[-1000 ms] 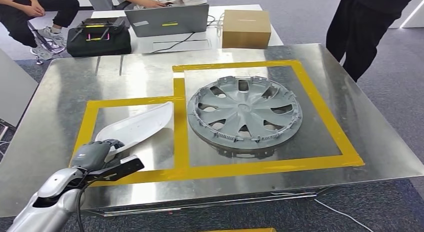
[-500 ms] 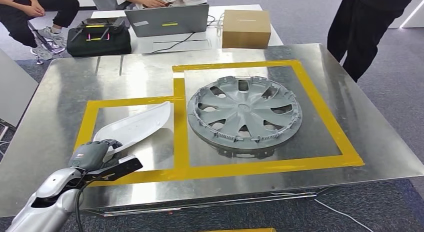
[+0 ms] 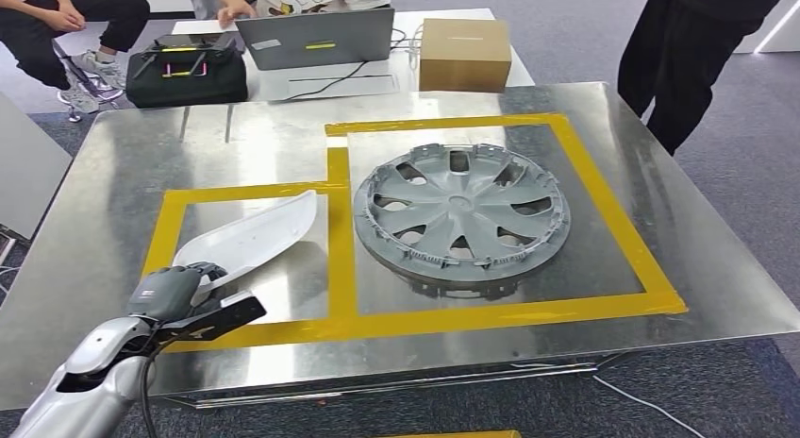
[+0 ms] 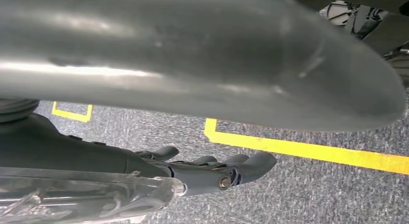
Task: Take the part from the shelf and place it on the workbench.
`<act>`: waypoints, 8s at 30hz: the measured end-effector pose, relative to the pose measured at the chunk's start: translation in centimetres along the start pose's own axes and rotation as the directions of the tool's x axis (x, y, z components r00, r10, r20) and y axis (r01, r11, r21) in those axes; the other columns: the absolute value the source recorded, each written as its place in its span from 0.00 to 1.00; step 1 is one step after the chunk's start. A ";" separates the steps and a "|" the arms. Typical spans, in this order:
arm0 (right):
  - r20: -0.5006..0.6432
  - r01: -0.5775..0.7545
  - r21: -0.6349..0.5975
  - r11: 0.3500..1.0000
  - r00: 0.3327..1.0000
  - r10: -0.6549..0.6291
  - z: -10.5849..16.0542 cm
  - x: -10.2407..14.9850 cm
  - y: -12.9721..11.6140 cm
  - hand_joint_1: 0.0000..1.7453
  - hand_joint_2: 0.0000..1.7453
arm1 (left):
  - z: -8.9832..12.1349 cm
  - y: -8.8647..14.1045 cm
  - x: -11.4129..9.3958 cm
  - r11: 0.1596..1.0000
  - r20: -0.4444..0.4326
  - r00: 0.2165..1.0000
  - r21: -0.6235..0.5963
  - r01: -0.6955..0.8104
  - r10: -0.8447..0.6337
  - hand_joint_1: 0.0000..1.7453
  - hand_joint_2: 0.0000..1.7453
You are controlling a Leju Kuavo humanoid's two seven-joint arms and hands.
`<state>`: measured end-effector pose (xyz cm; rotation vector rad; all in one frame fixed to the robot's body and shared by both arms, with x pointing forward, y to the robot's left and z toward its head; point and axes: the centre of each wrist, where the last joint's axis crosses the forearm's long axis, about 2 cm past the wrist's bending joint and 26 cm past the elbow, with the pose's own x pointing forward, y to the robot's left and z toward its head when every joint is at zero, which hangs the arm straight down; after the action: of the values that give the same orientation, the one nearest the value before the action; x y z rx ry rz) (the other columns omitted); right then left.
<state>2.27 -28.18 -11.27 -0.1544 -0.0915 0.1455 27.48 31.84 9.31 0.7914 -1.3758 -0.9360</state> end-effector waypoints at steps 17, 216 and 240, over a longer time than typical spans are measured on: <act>0.000 0.000 0.000 1.000 1.000 0.000 0.0 0.0 0.0 0.00 0.00 | 0.0 0.1 -0.2 1.000 -0.006 1.000 0.003 -0.001 0.001 1.00 1.00; 0.061 0.211 -0.036 0.977 0.976 -0.208 0.0 0.4 0.1 0.00 0.00 | 26.7 -13.1 -16.1 0.854 -0.866 0.085 0.463 -0.237 0.493 0.00 0.00; -0.066 0.094 0.000 0.996 0.993 -0.094 0.1 0.6 0.6 0.00 0.00 | 23.8 -21.3 -6.6 0.490 -0.898 0.061 0.180 -0.853 0.436 0.00 0.00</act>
<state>2.79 -27.46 -11.21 -0.1509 -0.0330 0.0470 2.21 30.02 -11.23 0.0919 -0.3695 0.0954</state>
